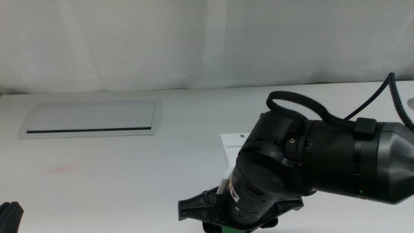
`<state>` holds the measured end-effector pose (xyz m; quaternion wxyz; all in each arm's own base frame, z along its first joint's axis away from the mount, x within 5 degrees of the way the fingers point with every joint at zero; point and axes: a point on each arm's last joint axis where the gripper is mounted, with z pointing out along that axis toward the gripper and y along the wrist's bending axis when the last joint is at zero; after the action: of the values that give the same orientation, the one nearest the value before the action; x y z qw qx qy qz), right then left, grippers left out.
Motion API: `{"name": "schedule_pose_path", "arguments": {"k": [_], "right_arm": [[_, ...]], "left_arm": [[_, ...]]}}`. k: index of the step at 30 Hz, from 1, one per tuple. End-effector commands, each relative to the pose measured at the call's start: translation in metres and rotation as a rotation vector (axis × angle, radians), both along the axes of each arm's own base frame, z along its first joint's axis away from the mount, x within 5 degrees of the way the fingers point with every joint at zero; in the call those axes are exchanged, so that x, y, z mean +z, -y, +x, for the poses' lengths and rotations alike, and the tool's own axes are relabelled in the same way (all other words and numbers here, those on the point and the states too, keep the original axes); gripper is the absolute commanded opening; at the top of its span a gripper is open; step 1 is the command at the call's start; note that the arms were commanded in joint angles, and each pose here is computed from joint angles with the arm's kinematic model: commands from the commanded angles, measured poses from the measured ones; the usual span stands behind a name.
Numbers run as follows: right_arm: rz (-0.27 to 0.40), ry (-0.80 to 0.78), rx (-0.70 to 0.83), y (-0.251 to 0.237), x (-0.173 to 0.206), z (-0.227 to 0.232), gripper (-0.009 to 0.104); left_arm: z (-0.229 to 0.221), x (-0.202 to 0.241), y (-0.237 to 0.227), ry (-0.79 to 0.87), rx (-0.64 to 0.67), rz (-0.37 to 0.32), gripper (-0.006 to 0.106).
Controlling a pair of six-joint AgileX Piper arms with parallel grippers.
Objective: Stack red cubes first, then green, then blue cubes in a specific spot.
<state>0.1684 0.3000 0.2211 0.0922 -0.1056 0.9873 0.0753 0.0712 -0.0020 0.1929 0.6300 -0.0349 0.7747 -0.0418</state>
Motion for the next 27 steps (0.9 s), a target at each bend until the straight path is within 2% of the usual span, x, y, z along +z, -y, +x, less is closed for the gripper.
{"name": "schedule_pose_path", "arguments": {"k": [1,10,16,27], "right_arm": [[-0.005,0.012,0.002,-0.001,-0.004,0.002,-0.003],[-0.012,0.015,0.003,-0.005,-0.012,0.004,-0.003],[-0.052,0.066,-0.010,-0.001,-0.011,0.009,-0.003],[-0.030,0.090,-0.036,-0.006,-0.019,0.014,-0.003]], "left_arm": [[-0.001,-0.013,0.000,-0.027,0.008,-0.009,-0.003],[-0.001,-0.013,0.000,-0.027,0.008,-0.009,-0.003],[-0.001,-0.013,0.000,-0.027,0.008,-0.009,-0.003],[-0.001,-0.013,0.000,-0.026,0.008,-0.009,-0.003]]}}
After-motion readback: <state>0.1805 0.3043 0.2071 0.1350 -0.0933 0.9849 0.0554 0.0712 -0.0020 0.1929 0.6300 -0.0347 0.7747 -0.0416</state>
